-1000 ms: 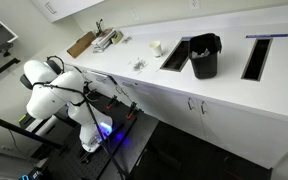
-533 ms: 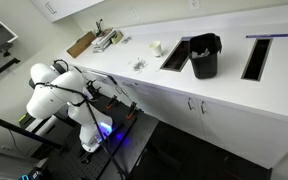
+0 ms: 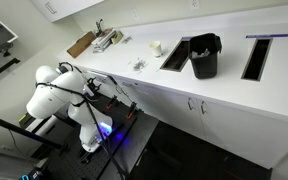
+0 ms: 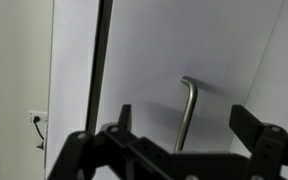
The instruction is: Open the top drawer of the kitchen unit
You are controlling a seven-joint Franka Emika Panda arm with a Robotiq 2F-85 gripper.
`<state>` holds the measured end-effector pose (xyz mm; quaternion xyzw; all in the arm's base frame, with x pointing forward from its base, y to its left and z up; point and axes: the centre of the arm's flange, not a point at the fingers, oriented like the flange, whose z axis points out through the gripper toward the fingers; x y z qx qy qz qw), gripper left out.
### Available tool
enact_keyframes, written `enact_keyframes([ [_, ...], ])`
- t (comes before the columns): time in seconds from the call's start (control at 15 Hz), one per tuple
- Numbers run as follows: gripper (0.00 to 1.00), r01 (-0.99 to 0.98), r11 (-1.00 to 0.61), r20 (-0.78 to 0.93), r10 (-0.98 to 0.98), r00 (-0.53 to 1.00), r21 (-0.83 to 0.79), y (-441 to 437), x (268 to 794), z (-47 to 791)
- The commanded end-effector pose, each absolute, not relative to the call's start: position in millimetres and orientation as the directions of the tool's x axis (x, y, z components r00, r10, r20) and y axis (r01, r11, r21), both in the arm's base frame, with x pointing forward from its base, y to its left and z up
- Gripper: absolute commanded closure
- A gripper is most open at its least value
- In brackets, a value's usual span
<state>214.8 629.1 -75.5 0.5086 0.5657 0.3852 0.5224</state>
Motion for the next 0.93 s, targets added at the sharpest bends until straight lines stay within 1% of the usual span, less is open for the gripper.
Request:
enact_keyframes([
  [0.0,0.25,0.149,0.211,-0.224,0.972,0.075,0.966,654.9,226.7,-89.7],
  [0.07,0.28,0.148,0.215,-0.228,0.971,0.073,0.965,656.5,227.3,-90.7],
  [0.13,0.34,0.146,0.216,-0.228,0.971,0.073,0.966,656.7,227.6,-91.1],
  [0.2,0.44,0.145,0.212,-0.225,0.972,0.074,0.966,656.7,227.7,-90.7],
  [0.33,0.58,0.141,0.21,-0.222,0.972,0.076,0.967,656.3,228.3,-91.1],
  [0.53,0.81,0.141,0.205,-0.218,0.973,0.078,0.968,655.7,227.8,-91.8],
  [0.67,0.93,0.146,0.206,-0.219,0.973,0.078,0.968,654.7,225.6,-94.8],
  [0.73,0.98,0.148,0.207,-0.22,0.973,0.076,0.967,654.8,224.5,-95.8],
  [0.8,1.0,0.15,0.209,-0.222,0.972,0.074,0.966,654.7,223.2,-96.8],
  [0.87,0.99,0.148,0.195,-0.208,0.975,0.077,0.97,655.4,221.5,-95.9],
])
